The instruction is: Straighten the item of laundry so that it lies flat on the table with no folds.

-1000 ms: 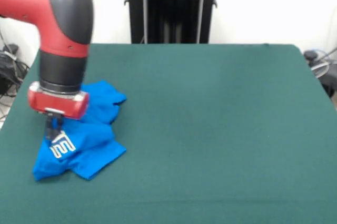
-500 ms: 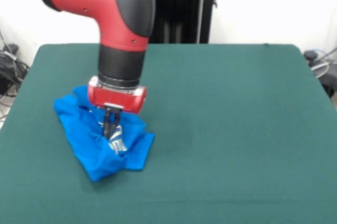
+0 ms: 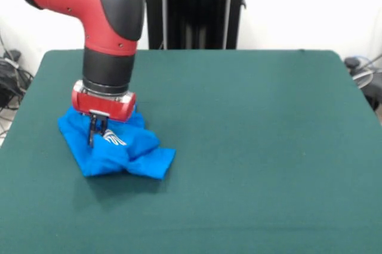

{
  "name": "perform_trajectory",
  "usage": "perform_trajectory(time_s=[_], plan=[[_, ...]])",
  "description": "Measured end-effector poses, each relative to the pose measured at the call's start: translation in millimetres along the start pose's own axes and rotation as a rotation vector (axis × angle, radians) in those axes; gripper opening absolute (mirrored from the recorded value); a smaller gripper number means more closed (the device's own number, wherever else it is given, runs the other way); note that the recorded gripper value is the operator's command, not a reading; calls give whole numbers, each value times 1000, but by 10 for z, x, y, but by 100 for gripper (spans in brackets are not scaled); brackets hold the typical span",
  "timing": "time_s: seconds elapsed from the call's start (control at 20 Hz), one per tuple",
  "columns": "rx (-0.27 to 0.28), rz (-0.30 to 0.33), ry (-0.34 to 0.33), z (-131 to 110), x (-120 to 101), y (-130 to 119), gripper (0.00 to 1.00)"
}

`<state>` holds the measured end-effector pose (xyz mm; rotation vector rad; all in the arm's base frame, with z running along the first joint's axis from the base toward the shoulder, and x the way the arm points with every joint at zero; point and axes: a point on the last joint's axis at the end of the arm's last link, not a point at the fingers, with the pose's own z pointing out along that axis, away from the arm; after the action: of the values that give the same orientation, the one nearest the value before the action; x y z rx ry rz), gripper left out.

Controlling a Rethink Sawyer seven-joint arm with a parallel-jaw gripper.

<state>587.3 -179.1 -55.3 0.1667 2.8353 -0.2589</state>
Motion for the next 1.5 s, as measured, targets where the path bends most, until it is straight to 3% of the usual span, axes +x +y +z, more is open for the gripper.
perform_trajectory(time_s=[0.3, 0.65, 1.0, 1.15, 1.5], plan=[[25, -33, 3, 3, -47, 192, 0], [11, -54, -1, -63, -165, 798, 0], [41, -52, 5, -95, -121, 886, 0], [50, -13, 23, -203, -101, 969, 0], [19, 70, 127, -883, -110, 1466, 0]])
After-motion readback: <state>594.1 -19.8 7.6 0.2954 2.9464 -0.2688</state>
